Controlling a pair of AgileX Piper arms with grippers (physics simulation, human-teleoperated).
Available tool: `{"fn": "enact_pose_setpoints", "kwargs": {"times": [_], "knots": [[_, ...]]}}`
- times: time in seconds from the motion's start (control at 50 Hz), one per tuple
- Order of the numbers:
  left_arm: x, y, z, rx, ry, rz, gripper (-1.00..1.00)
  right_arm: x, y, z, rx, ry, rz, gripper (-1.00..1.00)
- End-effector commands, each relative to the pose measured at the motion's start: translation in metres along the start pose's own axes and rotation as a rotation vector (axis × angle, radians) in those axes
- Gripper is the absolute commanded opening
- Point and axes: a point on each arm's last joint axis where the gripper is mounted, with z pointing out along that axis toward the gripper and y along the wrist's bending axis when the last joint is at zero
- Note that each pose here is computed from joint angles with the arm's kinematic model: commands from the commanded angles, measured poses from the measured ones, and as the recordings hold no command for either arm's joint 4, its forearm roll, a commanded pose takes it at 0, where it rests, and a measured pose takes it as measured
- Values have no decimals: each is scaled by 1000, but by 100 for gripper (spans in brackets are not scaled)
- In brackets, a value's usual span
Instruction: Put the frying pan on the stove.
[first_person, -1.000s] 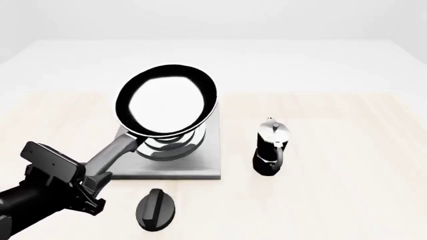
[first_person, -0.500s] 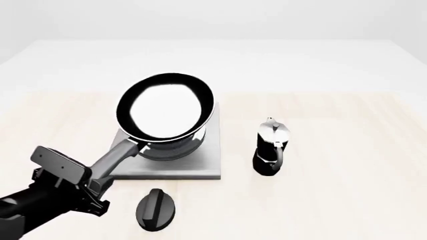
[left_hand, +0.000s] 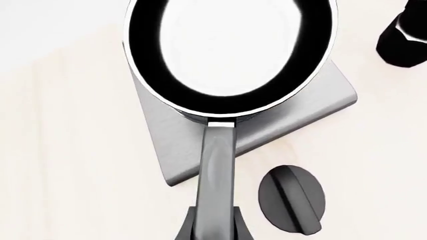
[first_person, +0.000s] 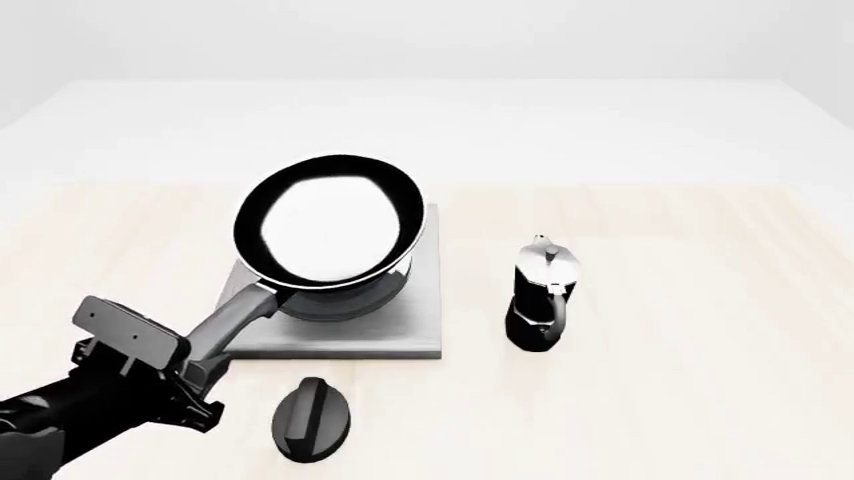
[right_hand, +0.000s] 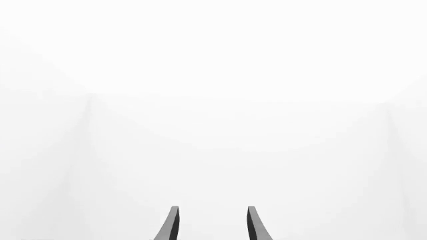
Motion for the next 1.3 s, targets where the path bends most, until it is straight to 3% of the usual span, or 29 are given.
{"fn": "enact_pose_setpoints", "kwargs": {"times": [0.02,0.82,1.3], "knots": [[-7,2,2,-7,-36,-37,-100,4,0,3,-3,7,-4,100],[-5,4,15,-14,-21,-33,-100,2,0,1,-2,6,-1,100],[8,5,20,-25,9,-61,-100,6,-1,4,-6,8,2,100]]}}
